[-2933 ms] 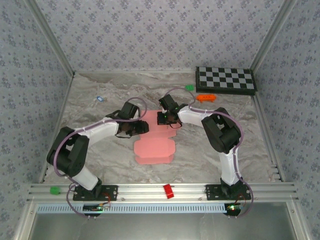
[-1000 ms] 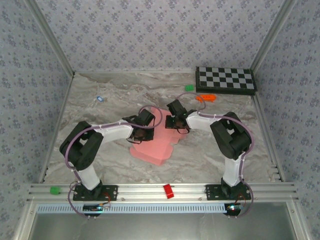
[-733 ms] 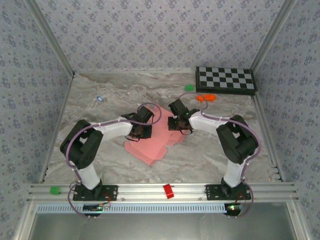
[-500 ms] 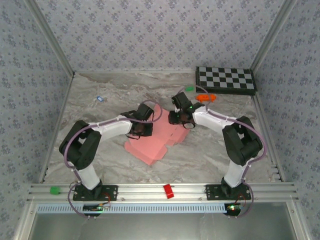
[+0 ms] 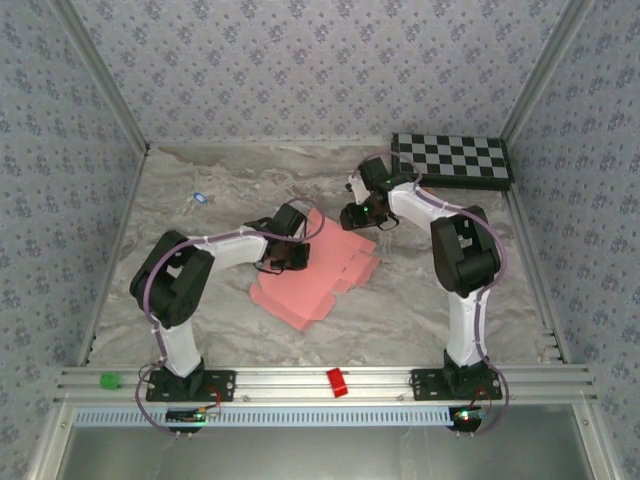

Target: Fold the paper box

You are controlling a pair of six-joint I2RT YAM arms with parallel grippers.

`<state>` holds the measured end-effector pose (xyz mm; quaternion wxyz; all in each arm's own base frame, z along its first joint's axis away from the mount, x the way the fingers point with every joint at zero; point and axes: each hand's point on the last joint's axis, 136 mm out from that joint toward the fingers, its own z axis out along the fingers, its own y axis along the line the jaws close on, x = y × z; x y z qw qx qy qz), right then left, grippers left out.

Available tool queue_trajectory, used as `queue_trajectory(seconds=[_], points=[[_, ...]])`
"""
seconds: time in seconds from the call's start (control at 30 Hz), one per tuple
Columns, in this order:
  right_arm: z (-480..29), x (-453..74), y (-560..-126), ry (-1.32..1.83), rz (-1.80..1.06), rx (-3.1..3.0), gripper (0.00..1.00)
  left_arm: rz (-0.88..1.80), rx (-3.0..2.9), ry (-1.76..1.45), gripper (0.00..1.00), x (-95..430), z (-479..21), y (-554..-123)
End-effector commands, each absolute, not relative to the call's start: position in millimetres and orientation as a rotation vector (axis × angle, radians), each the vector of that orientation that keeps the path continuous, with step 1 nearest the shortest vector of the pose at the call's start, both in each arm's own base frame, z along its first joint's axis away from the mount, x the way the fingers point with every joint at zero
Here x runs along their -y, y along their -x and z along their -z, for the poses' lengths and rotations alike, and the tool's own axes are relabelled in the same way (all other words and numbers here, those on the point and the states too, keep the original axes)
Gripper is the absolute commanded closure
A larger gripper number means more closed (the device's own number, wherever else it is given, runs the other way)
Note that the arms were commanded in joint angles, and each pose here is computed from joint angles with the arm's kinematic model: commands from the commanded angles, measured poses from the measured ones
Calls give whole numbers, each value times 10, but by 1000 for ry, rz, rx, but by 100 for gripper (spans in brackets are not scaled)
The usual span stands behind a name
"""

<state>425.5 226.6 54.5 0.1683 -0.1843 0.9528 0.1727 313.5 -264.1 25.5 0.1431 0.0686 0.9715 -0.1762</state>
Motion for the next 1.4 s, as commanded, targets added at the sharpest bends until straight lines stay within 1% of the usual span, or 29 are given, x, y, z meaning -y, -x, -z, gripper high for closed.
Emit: queue_trajectory(seconds=[0.0,0.2,0.4,0.53,0.77,0.87,0.93,1.0,1.17,1.3,1.37], points=[[-545,-2325,-4221,613,-581,-2720,50,548,-2822,-204,100,2710,-208,-3116],[-392,-2283,-4200,627,-585,-2784,50,514,-2877,-151,100,2610,-31,-2997],[-319,-2260,-4213,643,-582,-2796,49,490,-2892,-127,100,2537,42,-2918],[-333,-2328,-4168,699,-648,-2787,51,488,-2893,-127,100,2532,47,-2914],[-348,-2377,-4092,763,-725,-2786,62,476,-2895,-126,100,2517,63,-2918],[-390,-2389,-4081,778,-748,-2778,68,469,-2897,-125,100,2506,78,-2911],[-436,-2395,-4079,790,-752,-2763,75,468,-2895,-121,100,2502,74,-2916],[-474,-2392,-4080,800,-747,-2752,78,464,-2895,-122,100,2496,79,-2913],[-595,-2367,-4120,832,-696,-2709,85,474,-2891,-116,100,2509,62,-2917],[-647,-2335,-4180,896,-557,-2656,91,520,-2867,-117,100,2573,-48,-2953],[-683,-2331,-4209,937,-498,-2614,94,541,-2842,-118,91,2602,-155,-2986]])
